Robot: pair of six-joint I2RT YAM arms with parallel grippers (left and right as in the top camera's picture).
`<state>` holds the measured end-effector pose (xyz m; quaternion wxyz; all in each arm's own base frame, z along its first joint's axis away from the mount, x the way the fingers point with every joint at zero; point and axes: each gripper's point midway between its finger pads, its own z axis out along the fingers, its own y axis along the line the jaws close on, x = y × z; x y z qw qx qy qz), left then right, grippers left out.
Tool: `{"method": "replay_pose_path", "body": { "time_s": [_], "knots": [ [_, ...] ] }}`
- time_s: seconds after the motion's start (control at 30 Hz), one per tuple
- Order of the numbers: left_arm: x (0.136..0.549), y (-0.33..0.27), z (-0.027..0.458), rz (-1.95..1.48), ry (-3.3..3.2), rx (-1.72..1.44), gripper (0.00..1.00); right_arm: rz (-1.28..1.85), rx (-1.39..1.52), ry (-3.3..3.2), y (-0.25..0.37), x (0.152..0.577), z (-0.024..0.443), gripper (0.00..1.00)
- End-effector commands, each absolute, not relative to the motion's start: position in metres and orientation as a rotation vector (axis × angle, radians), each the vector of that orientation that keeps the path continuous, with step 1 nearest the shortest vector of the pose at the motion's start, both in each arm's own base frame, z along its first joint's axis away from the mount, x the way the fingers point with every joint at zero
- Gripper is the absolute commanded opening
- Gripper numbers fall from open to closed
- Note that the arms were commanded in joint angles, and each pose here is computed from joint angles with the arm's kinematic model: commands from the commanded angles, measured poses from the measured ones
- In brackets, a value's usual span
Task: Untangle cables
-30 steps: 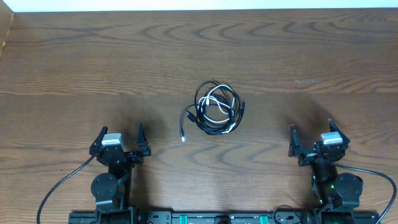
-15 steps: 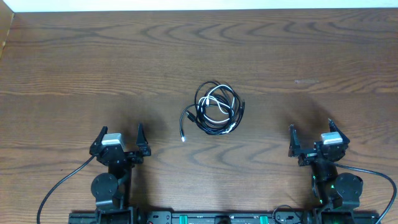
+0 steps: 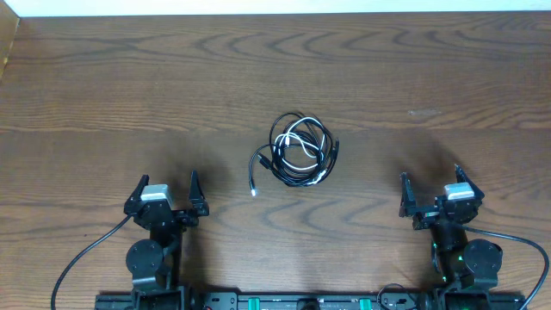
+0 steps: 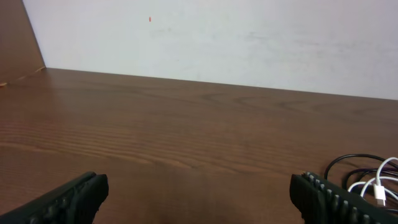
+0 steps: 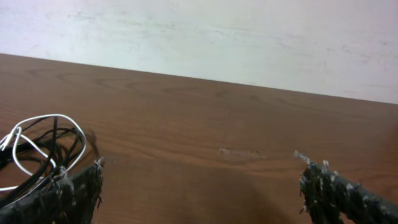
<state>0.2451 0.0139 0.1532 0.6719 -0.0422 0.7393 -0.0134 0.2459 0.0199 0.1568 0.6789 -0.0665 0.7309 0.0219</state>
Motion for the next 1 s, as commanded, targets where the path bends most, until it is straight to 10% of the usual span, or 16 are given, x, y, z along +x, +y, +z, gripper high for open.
{"method": "replay_pose_path", "body": {
  "time_s": [0.0,0.67,0.97],
  "knots": [
    [0.244,0.012,0.138,-0.051,1.719,-0.098,0.98,0.058,-0.138,1.643,0.019,0.246,0.156,0.99],
    [0.245,0.010,0.208,-0.037,1.436,-0.047,0.98,-0.006,-0.115,1.608,0.010,0.247,0.165,0.99],
    [0.232,-0.001,0.260,-0.044,1.275,0.029,0.98,0.000,-0.148,1.268,0.018,0.236,0.248,0.99]
  ]
}}
